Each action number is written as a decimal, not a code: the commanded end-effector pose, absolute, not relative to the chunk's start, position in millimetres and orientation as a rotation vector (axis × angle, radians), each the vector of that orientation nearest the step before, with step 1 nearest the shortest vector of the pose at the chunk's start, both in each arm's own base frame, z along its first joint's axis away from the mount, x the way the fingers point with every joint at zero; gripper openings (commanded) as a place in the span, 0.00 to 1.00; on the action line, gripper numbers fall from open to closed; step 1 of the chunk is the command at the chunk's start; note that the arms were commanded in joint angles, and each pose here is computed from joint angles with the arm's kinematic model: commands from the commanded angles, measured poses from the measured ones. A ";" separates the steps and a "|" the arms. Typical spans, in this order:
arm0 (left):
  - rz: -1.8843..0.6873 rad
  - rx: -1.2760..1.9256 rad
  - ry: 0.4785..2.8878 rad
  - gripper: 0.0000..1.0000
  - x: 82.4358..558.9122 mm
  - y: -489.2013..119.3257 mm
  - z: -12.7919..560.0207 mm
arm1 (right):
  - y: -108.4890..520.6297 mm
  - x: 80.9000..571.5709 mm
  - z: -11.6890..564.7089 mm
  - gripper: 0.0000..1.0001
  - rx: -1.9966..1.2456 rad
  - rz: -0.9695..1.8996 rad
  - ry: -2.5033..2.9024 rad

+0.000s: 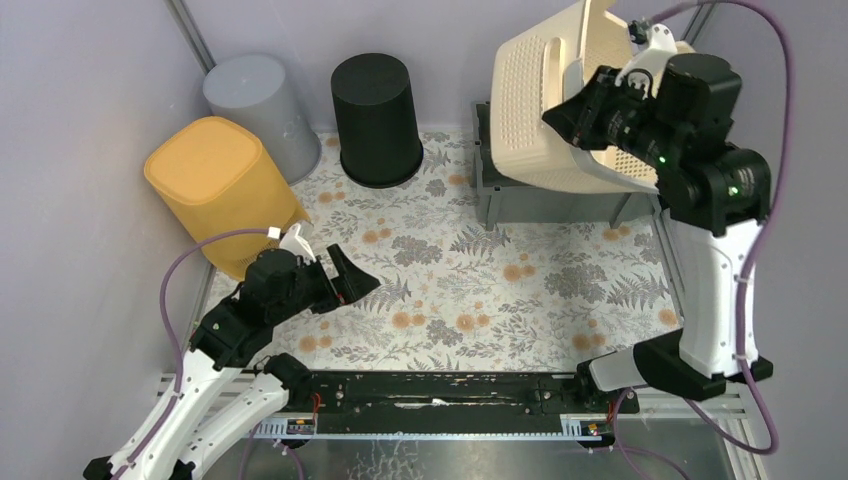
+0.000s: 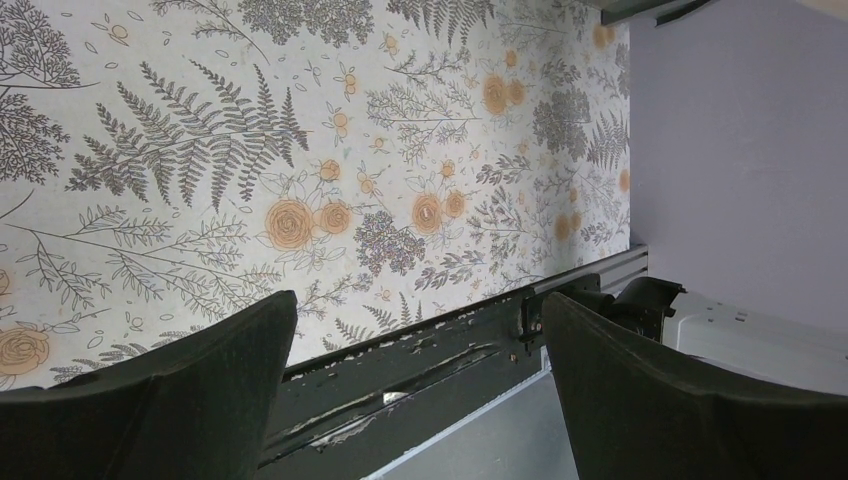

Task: Turn the large container upside down
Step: Pick up the container from the container, then turn the container upside down at the center of the board.

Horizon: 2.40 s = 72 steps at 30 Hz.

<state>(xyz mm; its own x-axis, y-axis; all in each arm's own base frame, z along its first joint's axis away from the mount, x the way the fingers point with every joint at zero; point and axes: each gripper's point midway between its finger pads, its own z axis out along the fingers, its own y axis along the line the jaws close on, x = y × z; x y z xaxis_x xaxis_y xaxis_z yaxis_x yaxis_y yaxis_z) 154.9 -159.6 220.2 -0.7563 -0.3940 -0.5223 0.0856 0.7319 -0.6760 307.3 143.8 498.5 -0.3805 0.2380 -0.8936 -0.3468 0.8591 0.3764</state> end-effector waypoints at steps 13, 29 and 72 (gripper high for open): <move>-0.874 -0.293 2.181 1.00 140.1 -132.5 239.6 | 211.0 198.7 583.3 0.00 -0.251 1.453 1.562; -0.875 -0.342 2.059 1.00 124.1 -108.4 289.2 | 228.1 191.3 599.3 0.00 -0.268 1.734 1.473; -0.723 -0.514 1.861 1.00 107.5 -45.0 356.7 | 368.7 163.8 551.1 0.00 -0.300 2.111 1.440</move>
